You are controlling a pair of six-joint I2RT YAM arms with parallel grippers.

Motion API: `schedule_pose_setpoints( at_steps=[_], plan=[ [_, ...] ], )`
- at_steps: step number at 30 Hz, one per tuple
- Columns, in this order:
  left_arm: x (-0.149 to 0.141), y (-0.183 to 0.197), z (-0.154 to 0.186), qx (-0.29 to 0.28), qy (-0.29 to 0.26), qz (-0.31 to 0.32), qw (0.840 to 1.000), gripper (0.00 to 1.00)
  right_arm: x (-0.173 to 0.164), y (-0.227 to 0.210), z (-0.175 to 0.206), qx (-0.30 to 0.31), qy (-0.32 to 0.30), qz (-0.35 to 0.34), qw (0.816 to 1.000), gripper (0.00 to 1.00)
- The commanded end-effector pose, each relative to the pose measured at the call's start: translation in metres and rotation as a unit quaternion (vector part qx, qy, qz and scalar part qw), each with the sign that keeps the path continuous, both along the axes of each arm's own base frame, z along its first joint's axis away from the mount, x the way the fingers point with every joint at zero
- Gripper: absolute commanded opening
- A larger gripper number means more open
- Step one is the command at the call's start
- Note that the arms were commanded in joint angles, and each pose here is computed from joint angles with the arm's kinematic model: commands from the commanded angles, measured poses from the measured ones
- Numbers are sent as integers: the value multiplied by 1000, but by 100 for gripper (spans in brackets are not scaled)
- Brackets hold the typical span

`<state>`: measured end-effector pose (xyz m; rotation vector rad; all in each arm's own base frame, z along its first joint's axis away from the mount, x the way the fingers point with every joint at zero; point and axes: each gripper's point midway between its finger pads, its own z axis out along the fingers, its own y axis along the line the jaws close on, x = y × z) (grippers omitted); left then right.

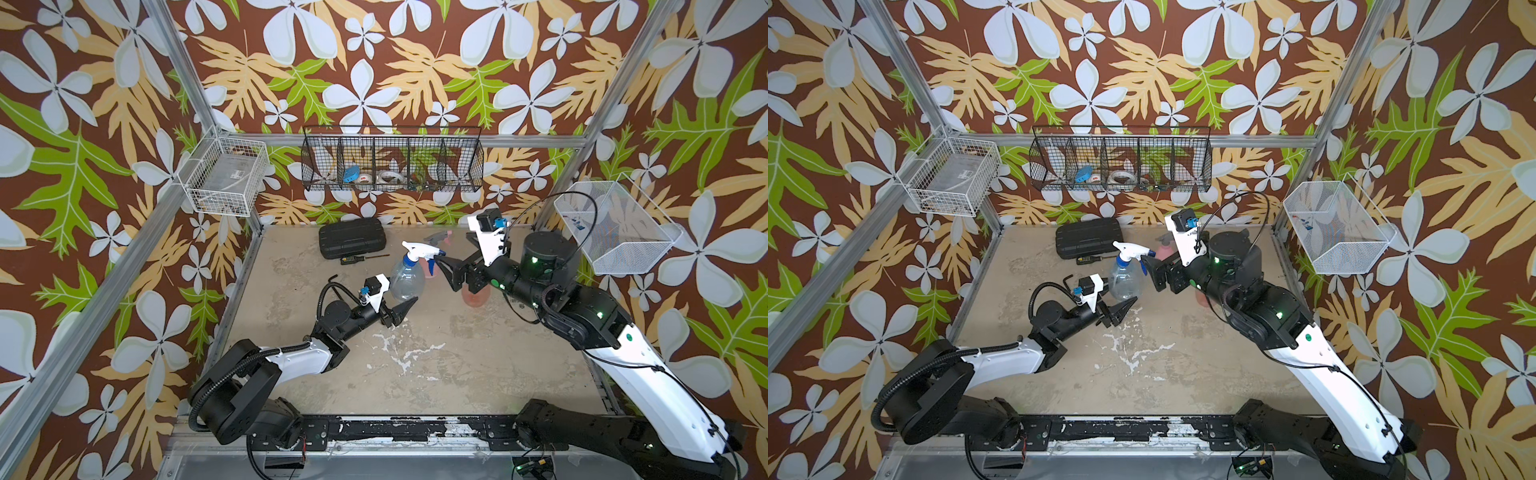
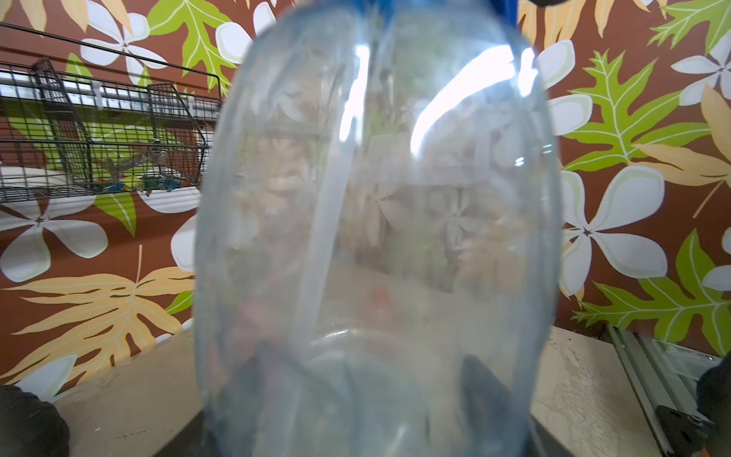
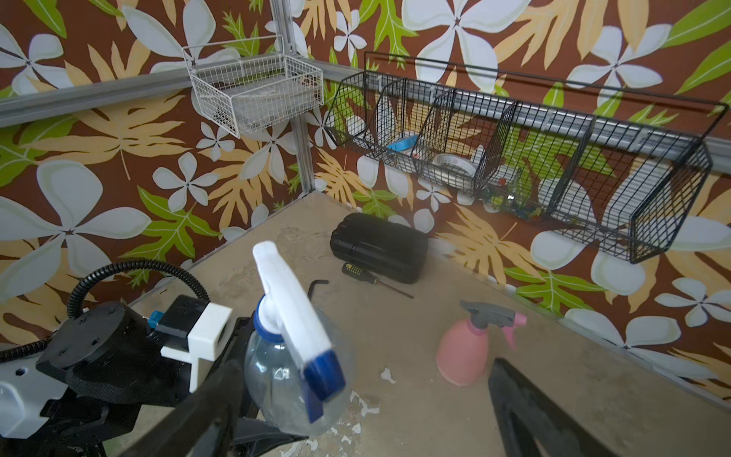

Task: Attach spray nozzles to spray bottles
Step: Screw the spray nozzle on the spray bottle.

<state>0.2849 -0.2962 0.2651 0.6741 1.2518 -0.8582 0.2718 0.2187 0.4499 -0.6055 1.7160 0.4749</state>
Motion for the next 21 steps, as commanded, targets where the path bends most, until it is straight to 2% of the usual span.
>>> schedule_pose_setpoints(
  at_steps=[1,5,14,21],
  plan=[
    [-9,-3,4,-5,-6,-30,1000,61,-8,23,0,-15,3,83,996,98],
    [-13,-4,4,-7,2,-43,999,61,0,44,-17,-31,36,119,992,94],
    [-13,-6,1,-6,8,-49,999,61,5,58,-34,-20,59,135,989,48],
    [-11,-9,1,-5,10,-51,999,61,1,64,-34,-13,65,153,986,29]
  ],
)
